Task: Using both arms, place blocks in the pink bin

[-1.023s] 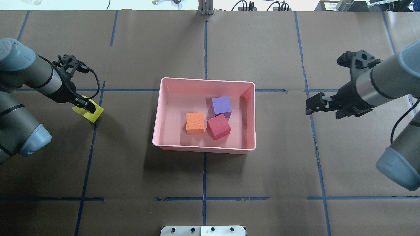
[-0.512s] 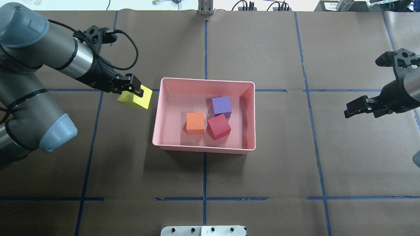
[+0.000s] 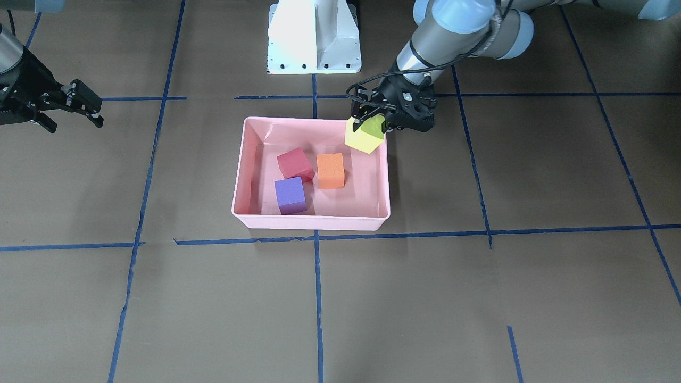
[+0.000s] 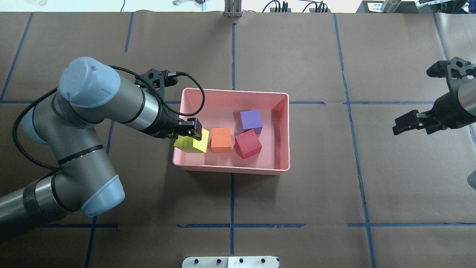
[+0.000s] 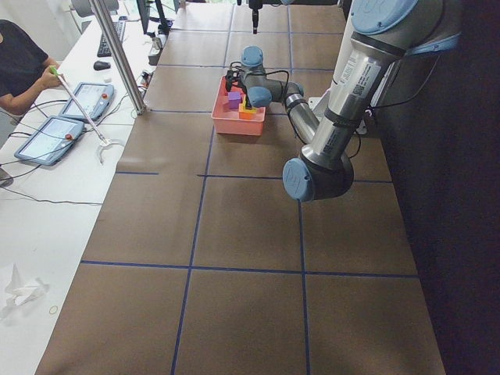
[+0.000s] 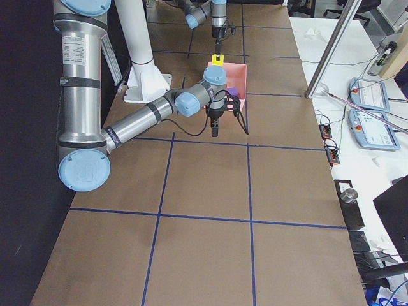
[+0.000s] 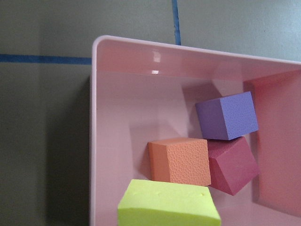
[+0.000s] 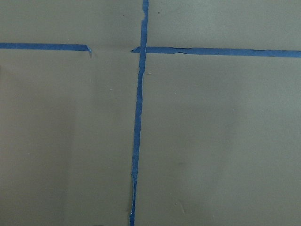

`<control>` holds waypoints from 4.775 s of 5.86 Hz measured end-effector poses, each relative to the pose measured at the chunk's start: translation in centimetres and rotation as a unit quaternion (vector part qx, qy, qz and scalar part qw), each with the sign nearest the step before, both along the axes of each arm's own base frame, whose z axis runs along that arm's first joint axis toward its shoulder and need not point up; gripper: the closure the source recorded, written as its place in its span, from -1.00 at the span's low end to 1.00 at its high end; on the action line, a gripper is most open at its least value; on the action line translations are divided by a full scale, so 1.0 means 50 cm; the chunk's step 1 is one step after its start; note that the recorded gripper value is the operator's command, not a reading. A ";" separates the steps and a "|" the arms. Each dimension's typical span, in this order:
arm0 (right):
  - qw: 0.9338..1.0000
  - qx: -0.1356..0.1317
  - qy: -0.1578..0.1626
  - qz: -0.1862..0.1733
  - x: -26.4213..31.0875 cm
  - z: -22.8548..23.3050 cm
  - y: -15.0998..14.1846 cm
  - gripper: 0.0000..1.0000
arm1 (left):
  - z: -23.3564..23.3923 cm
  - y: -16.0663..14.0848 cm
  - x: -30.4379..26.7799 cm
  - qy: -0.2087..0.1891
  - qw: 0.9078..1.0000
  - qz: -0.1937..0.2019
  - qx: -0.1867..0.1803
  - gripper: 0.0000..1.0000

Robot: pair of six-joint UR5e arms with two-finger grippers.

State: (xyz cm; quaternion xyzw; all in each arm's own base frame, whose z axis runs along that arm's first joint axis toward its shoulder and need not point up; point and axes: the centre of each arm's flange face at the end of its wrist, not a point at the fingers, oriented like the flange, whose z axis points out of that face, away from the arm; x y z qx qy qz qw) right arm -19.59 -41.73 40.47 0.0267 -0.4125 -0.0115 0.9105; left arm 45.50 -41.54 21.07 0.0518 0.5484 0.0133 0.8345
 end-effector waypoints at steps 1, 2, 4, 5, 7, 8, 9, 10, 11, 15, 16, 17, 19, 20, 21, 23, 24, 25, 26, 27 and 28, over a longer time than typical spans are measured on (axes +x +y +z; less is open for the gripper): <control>1.000 0.000 0.001 0.000 -0.001 0.002 -0.001 -1.00 | 0.010 0.010 0.023 -0.008 1.000 -0.001 0.001 0.23; 1.000 -0.001 0.001 0.000 -0.001 0.003 -0.001 -1.00 | 0.021 0.008 0.035 -0.015 1.000 -0.004 0.002 -0.90; 1.000 -0.002 0.002 0.000 -0.002 0.006 -0.001 -1.00 | 0.022 -0.007 0.051 -0.022 0.999 -0.021 0.010 -0.99; 1.000 -0.003 0.003 0.000 -0.002 0.007 -0.002 -1.00 | 0.014 -0.007 0.049 -0.019 0.999 -0.024 0.013 -0.99; 1.000 -0.002 0.002 0.001 -0.001 0.006 -0.002 -1.00 | -0.030 0.007 0.012 0.003 0.999 -0.029 0.026 -0.99; 1.000 -0.001 0.000 0.004 0.008 0.003 -0.002 -1.00 | -0.060 0.023 -0.045 0.024 0.998 -0.036 0.037 -0.99; 1.000 0.003 0.002 0.008 0.033 0.011 -0.006 -1.00 | -0.048 0.044 -0.117 0.032 0.998 -0.041 0.042 -0.99; 1.000 0.018 0.012 0.002 0.080 0.042 -0.008 -1.00 | 0.006 0.054 -0.197 0.022 0.998 -0.036 0.041 -0.99; 0.999 0.038 0.027 -0.010 0.141 0.090 -0.009 -1.00 | 0.096 0.039 -0.287 -0.007 0.998 -0.017 0.052 -0.99; 0.996 0.054 0.045 -0.050 0.379 0.347 -0.007 -1.00 | 0.523 0.007 -0.746 -0.158 0.979 0.055 0.116 -1.00; 0.996 0.051 0.048 -0.049 0.420 0.390 -0.001 -1.00 | 0.602 0.001 -0.865 -0.192 0.973 0.069 0.112 -1.00; 0.997 0.041 0.049 -0.044 0.452 0.416 0.006 -1.00 | 0.670 -0.003 -0.973 -0.211 0.969 0.085 0.100 -1.00; 0.997 0.015 0.051 -0.047 0.480 0.436 0.014 -1.00 | 0.741 -0.011 -1.044 -0.207 0.974 0.086 0.018 -1.00; 0.997 0.011 0.051 -0.049 0.481 0.437 0.014 -1.00 | 0.757 -0.014 -1.047 -0.203 0.976 0.074 -0.030 -1.00; 0.997 0.011 0.050 -0.049 0.482 0.434 0.017 -1.00 | 0.773 -0.015 -1.046 -0.200 0.976 0.070 -0.054 -1.00; 0.997 0.021 0.048 -0.053 0.472 0.415 0.013 -1.00 | 0.825 -0.031 -1.044 -0.201 0.976 0.064 -0.047 -1.00; 0.997 0.026 0.042 -0.056 0.465 0.402 0.012 -1.00 | 0.865 -0.038 -1.043 -0.202 0.977 0.061 -0.039 -1.00; 0.997 0.026 0.038 -0.056 0.461 0.398 0.010 -1.00 | 0.894 -0.046 -1.043 -0.202 0.977 0.059 -0.030 -1.00; 0.997 0.023 0.036 -0.057 0.457 0.400 0.011 -1.00 | 0.894 -0.051 -1.044 -0.202 0.977 0.056 -0.021 -1.00; 0.998 0.019 0.029 -0.059 0.451 0.404 0.011 -1.00 | 0.865 -0.050 -1.044 -0.197 0.979 0.053 -0.024 -1.00; 0.998 0.018 0.021 -0.062 0.444 0.405 0.009 -1.00 | 0.840 -0.042 -1.042 -0.189 0.980 0.051 -0.043 -1.00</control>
